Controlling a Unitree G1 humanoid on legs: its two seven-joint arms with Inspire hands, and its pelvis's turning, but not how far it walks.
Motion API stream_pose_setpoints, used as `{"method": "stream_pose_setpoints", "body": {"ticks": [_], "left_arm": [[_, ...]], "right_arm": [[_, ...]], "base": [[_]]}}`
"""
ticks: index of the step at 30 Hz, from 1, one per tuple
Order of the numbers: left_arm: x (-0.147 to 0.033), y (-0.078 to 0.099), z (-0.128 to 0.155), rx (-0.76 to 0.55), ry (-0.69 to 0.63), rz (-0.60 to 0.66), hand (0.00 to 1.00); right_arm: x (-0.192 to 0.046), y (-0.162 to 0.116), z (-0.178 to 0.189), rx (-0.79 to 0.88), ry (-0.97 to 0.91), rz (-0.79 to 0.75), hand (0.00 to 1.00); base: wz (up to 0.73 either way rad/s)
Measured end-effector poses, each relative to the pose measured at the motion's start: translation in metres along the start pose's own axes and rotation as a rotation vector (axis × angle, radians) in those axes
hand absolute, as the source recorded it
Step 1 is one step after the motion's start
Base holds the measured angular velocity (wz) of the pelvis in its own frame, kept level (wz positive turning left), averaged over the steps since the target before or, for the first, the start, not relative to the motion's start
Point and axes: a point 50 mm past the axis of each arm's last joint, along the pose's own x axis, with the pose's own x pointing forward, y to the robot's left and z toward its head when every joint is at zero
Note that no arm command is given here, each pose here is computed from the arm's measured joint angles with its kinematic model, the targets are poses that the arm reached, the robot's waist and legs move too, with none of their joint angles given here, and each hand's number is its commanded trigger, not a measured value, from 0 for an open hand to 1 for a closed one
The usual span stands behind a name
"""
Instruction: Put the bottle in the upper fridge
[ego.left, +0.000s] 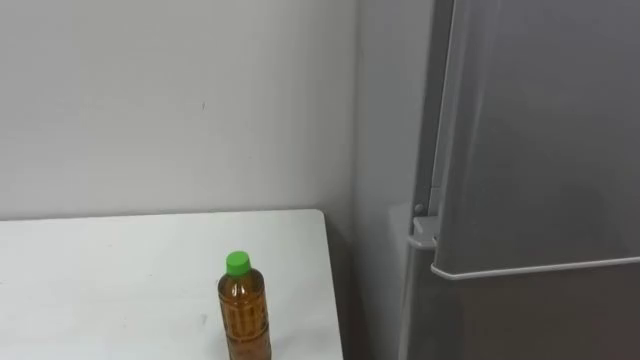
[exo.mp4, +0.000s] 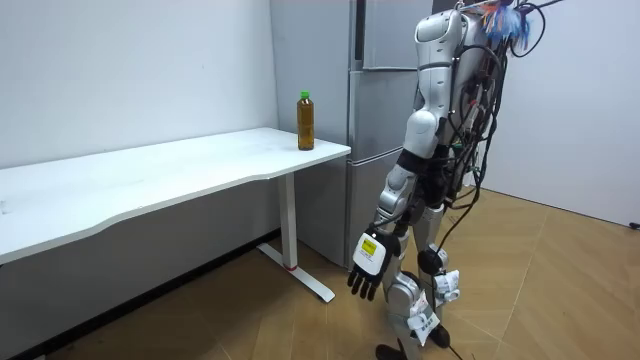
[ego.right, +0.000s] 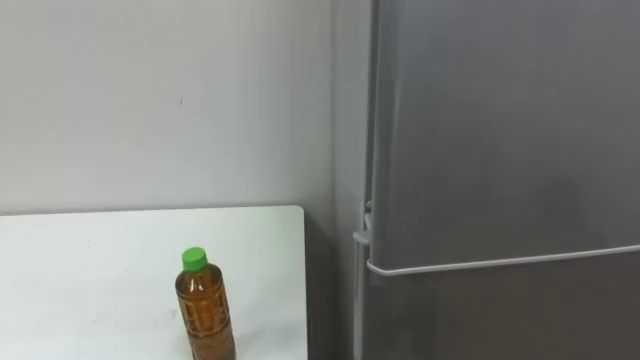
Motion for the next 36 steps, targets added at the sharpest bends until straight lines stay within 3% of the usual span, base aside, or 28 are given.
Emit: {"method": "stream_pose_setpoints", "body": {"ticks": [18,27,31,33,36], "left_arm": [[0.001,0.011,0.003,0.025,-0.008,0.040,0.00],[0.001,0.016,0.001,-0.027,0.000,0.069,0.00],[0.001,0.021,0.005,-0.149,-0.013,0.097,0.00],[0.000,0.031,0.014,-0.279,-0.056,0.141,0.00],[-0.005,0.045,0.028,-0.370,-0.139,0.213,0.00]], "right_arm": [[0.000,0.000,-0.001,-0.012,0.007,-0.009,0.00],[0.000,-0.002,-0.001,-0.011,0.010,-0.019,0.00],[0.000,-0.005,0.003,-0.030,0.000,-0.023,0.00],[-0.001,-0.009,0.003,-0.040,0.000,-0.034,0.00],[-0.001,-0.011,0.004,-0.046,-0.005,-0.043,0.00]], "base": [[0.00],[0.00],[0.00],[0.04],[0.01]]}}
